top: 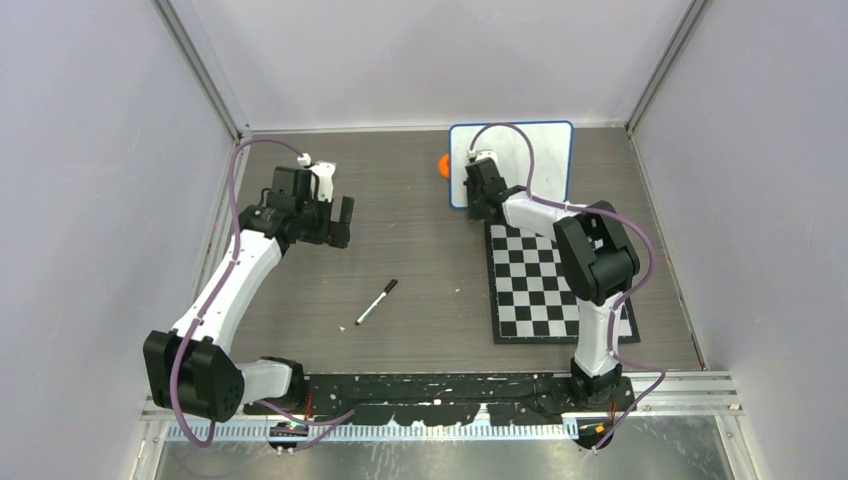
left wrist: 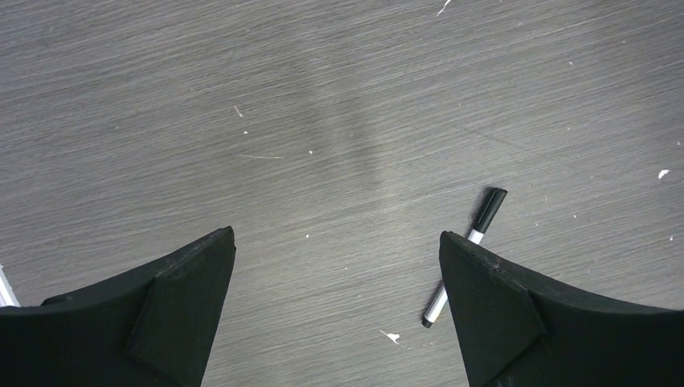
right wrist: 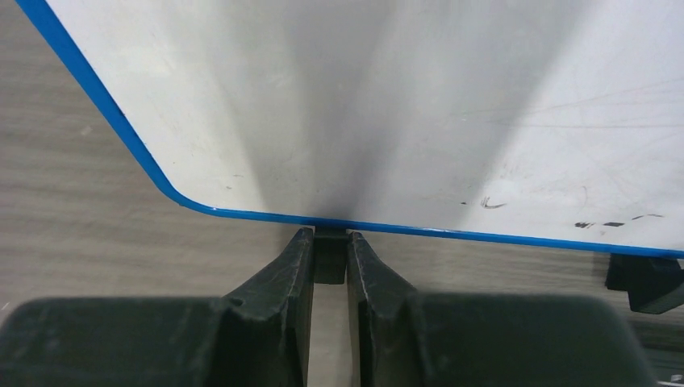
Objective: Write a sentence on the whiteboard
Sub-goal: Move the whiteboard stand to the center of the board.
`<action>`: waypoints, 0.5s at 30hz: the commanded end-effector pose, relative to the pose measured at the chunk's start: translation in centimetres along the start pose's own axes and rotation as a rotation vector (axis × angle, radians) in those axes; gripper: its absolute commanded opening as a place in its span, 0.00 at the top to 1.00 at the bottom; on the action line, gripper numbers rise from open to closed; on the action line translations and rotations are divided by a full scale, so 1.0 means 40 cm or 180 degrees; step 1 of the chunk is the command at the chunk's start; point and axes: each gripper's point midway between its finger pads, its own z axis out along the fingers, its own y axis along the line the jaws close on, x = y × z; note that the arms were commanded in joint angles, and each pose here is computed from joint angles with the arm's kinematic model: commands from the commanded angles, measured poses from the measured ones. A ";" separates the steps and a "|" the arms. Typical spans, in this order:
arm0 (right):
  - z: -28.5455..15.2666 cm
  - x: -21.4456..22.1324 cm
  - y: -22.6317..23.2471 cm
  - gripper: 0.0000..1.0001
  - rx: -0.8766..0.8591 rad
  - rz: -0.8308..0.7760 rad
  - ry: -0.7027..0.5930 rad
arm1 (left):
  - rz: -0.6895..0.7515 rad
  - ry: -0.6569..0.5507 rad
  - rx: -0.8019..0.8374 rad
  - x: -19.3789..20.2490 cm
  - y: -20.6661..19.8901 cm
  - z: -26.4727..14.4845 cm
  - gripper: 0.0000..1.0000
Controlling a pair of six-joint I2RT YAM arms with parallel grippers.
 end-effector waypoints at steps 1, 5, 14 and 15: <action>-0.078 -0.041 0.106 1.00 -0.0358 -0.0225 -0.0223 | -0.0045 -0.0141 0.0072 -0.059 0.012 -0.027 0.00; -0.101 -0.022 0.173 1.00 -0.0480 -0.0379 -0.0232 | -0.0343 -0.0207 0.0207 -0.084 0.040 -0.040 0.00; -0.117 0.023 0.252 1.00 -0.0438 -0.0549 -0.0259 | -0.0446 -0.0343 0.0408 -0.091 0.054 -0.059 0.00; -0.118 0.029 0.246 1.00 -0.0404 -0.0544 -0.0250 | -0.0413 -0.0357 0.0416 -0.089 0.053 -0.061 0.00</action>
